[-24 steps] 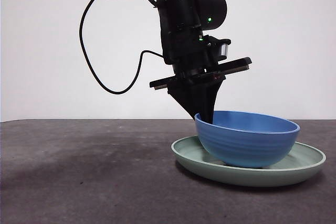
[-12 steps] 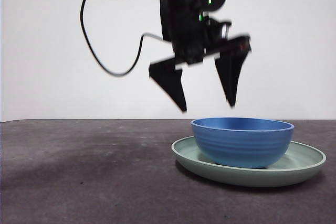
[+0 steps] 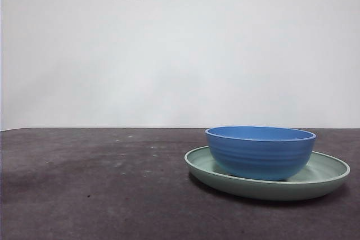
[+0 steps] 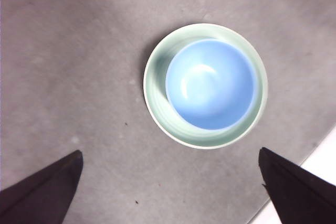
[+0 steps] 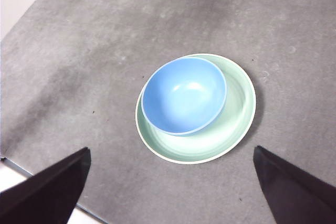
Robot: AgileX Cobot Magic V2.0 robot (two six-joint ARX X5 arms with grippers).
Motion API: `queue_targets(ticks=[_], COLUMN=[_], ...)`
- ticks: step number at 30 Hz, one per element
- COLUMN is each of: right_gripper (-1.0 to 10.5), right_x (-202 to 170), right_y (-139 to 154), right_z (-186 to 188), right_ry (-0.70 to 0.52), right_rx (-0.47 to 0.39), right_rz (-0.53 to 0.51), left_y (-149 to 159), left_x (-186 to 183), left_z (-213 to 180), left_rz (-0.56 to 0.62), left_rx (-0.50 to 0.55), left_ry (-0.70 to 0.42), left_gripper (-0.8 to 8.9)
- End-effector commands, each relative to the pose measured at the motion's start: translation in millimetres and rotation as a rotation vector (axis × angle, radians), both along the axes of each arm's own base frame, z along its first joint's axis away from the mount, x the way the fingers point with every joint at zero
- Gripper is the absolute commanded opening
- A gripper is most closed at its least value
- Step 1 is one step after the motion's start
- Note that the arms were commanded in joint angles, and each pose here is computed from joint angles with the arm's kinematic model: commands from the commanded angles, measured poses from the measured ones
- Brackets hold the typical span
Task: Pick up the blue bowl, put it on the green plate, put it on desk
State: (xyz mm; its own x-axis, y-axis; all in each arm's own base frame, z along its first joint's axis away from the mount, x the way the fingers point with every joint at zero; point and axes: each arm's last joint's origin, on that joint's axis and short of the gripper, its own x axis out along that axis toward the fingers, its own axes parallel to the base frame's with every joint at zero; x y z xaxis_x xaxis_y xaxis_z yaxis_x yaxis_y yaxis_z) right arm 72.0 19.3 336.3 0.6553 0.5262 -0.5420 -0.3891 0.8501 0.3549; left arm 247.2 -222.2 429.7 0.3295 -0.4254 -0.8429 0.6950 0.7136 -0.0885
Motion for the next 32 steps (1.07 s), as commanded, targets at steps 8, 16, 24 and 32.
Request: queue_targets(ticks=[8, 16, 24, 32], right_gripper=[5.0, 5.0, 5.0, 5.0], right_x=[0, -1, -2, -6], right_y=[0, 0, 0, -1], right_z=[6, 5, 3, -2], right_ry=[-0.028, -0.01, 0.01, 0.081], right_rx=[-0.002, 0.001, -0.001, -0.023], right_rz=[0.007, 0.003, 0.002, -0.015], left_y=[92, 160, 190, 208], left_x=[-99, -178, -214, -235], left_z=[52, -5, -68, -77], left_rz=[-0.007, 0.02, 0.119, 0.132], left_rx=[-0.124, -0.28, -0.362, -0.444], left_ry=[-0.178, -0.324, -0.253, -0.31], left_gripper=[6.22, 6.22, 6.22, 6.22])
